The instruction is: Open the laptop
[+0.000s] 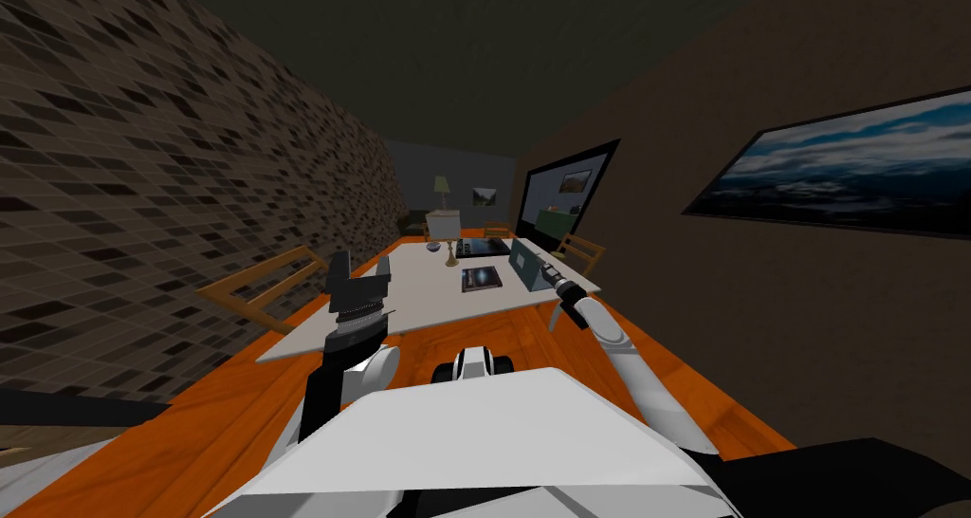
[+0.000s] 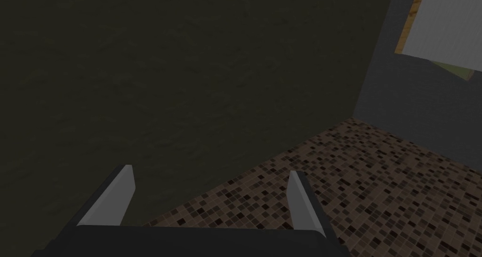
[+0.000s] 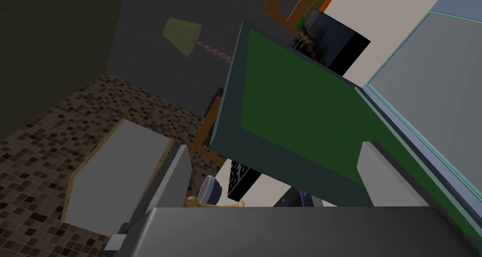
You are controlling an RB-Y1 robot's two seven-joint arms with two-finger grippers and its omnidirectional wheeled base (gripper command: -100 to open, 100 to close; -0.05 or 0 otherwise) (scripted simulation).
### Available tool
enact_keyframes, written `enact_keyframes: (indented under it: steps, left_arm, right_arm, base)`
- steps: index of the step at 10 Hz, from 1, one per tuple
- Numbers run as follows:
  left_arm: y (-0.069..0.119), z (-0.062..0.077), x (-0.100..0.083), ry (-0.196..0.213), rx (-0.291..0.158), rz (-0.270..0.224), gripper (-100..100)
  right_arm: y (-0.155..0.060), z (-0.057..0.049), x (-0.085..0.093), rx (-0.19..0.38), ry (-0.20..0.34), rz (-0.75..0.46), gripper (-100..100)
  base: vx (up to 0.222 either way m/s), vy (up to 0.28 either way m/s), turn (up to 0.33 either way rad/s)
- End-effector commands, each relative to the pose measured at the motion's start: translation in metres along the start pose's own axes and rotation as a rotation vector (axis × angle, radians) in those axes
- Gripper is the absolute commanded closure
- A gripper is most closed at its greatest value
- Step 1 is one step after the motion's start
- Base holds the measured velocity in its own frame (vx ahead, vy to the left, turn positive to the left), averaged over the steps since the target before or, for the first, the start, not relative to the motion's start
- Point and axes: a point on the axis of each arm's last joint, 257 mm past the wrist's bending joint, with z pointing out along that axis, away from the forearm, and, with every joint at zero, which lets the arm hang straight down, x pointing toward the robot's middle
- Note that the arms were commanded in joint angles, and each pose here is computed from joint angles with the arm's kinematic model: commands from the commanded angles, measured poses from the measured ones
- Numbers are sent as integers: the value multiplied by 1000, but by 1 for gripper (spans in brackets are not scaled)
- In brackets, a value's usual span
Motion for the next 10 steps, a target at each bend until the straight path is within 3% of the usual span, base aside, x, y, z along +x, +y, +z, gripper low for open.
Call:
enact_keyframes:
  steps: [1, 10]
  left_arm:
    - [0, 0, 0, 0, 0, 0, 0]
    - [0, 0, 0, 0, 0, 0, 0]
  right_arm:
    - [0, 0, 0, 0, 0, 1, 100]
    - [14, 15, 11, 14, 9, 393, 100]
  base:
    - [9, 3, -4]
    - [-15, -73, 1]
